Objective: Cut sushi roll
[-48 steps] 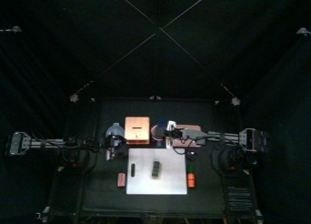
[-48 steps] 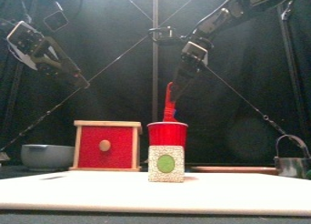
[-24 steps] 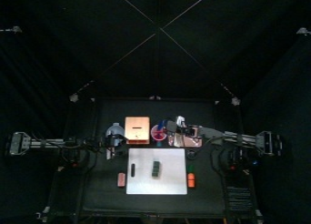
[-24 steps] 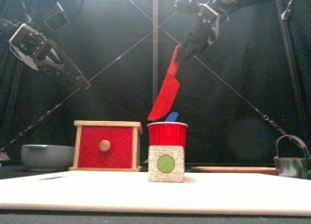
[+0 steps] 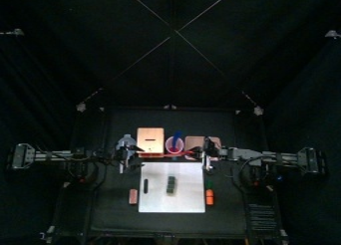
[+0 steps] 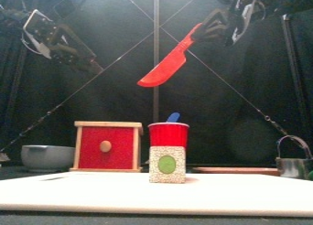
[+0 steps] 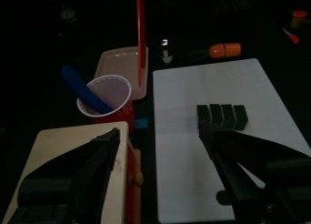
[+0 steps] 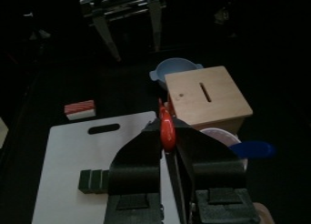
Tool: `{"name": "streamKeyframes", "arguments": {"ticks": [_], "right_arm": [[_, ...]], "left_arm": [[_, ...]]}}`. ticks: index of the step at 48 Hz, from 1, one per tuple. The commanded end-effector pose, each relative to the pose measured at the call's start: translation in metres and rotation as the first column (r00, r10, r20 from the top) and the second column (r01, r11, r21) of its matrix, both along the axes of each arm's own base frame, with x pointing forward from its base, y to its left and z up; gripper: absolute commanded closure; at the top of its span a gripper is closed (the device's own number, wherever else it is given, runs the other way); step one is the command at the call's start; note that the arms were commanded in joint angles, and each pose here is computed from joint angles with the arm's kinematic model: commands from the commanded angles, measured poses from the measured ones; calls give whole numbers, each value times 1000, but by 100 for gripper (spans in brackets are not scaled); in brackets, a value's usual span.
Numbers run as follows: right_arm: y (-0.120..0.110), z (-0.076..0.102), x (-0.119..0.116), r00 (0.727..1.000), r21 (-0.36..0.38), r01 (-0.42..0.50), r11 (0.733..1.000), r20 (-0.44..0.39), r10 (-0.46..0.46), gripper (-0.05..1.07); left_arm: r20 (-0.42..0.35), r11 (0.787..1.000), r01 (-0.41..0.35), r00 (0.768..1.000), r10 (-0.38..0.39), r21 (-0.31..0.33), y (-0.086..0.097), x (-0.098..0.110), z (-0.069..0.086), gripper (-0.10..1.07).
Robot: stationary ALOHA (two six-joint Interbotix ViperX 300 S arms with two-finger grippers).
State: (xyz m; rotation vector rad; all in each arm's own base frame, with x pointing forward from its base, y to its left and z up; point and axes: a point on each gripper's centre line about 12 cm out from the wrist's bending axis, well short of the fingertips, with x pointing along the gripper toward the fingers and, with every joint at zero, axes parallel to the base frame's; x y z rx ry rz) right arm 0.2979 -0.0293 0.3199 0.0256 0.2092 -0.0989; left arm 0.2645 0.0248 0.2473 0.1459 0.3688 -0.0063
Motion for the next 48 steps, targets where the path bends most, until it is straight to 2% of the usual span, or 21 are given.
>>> {"name": "streamKeyframes", "arguments": {"ticks": [1, 15, 26, 41, 48], "right_arm": [[1, 7, 3, 999, -5, -6, 1000, 50, 6, 63], [8, -3, 16, 998, -8, -34, 999, 45, 34, 63], [14, -4, 17, 997, -12, -52, 999, 57, 53, 63], [15, -15, 15, 998, -3, -53, 999, 35, 54, 63], [15, -22, 16, 998, -2, -54, 999, 26, 54, 63]], "left_arm": [[17, 1000, 15, 1000, -15, -12, 1, 17, 10, -2], [-50, 999, 10, 999, -13, -49, 6, 58, -4, 4], [-103, 996, 38, 994, -46, -78, 4, 88, -23, 21], [-85, 996, 49, 995, -55, -78, 3, 99, -17, 41], [-106, 996, 46, 993, -55, -80, 4, 99, -25, 46]]}}
